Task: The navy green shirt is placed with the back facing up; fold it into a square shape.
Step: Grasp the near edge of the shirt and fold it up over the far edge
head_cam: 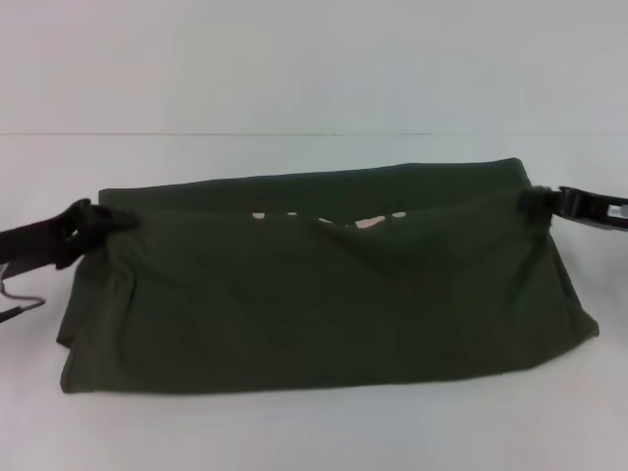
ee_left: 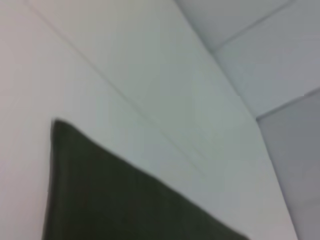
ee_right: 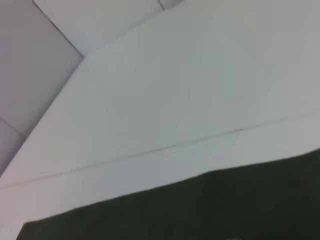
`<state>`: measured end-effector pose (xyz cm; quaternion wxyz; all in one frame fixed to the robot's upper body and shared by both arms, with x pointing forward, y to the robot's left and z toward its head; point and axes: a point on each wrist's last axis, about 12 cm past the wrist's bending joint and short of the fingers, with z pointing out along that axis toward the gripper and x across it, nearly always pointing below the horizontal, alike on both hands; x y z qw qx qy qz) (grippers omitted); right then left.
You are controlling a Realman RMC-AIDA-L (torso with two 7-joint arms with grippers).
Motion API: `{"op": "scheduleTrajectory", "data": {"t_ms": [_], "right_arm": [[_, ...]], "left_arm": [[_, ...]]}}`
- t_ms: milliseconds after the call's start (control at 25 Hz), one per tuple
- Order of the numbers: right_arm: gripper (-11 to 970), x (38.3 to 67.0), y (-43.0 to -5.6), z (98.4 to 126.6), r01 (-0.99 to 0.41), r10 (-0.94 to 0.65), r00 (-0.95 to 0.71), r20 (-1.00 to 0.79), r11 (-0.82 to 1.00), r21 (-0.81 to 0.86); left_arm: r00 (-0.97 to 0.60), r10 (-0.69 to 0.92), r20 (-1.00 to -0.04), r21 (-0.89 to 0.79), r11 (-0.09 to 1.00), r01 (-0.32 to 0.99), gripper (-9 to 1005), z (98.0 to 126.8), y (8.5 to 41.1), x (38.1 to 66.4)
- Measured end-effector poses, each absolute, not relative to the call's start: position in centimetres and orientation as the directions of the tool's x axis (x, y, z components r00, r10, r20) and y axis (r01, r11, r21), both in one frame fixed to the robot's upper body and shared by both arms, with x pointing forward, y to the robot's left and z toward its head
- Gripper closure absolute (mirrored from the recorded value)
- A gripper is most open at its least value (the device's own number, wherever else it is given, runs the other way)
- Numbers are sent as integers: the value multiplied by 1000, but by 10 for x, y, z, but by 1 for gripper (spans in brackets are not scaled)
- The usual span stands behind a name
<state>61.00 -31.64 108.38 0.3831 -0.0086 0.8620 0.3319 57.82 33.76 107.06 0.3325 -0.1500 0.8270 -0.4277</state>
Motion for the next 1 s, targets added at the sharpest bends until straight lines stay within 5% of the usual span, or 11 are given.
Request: {"op": "scheduleTrajectory", "data": {"t_ms": [1000], "right_arm": [[880, 644, -272, 1081, -180, 338, -590, -734, 830, 528]], "left_arm": [[-506, -580, -638, -693, 719, 49, 925, 1062, 302, 611]]}}
